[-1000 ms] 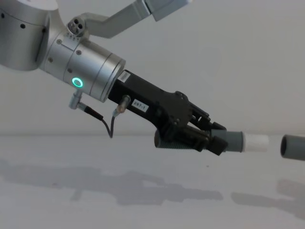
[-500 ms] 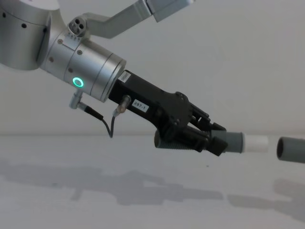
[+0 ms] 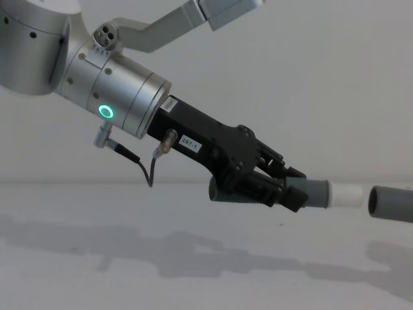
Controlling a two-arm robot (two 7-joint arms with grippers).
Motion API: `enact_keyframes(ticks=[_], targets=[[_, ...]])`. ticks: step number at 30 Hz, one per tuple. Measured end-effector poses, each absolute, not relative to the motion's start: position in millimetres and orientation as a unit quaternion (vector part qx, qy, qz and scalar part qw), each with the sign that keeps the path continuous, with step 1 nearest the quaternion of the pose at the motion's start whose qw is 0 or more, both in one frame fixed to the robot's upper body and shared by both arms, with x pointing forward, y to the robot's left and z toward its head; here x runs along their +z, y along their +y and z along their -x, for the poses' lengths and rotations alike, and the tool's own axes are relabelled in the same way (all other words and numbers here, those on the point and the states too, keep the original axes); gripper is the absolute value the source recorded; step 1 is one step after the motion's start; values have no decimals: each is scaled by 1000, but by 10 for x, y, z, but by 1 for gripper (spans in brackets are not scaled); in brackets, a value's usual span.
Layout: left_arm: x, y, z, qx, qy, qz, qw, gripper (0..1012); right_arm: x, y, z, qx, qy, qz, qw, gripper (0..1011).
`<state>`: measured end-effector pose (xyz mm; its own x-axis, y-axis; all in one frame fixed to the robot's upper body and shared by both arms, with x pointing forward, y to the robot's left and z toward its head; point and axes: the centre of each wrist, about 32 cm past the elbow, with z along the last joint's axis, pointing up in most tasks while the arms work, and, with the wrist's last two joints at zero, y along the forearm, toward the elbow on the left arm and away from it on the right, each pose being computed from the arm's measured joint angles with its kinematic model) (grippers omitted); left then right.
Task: Use both hands to pick up one end of the pipe from the table, align the ends, and insert them.
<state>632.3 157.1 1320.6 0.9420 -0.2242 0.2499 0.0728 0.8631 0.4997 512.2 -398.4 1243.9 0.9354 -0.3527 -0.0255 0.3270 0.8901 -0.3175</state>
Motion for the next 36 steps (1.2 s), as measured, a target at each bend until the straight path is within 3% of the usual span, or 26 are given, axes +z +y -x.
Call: enact_keyframes(ticks=[36], targets=[[13205,1570,-6324,-80,-152,-249,953,356,12425,-3934,-5181,-170,47,152,973,165]])
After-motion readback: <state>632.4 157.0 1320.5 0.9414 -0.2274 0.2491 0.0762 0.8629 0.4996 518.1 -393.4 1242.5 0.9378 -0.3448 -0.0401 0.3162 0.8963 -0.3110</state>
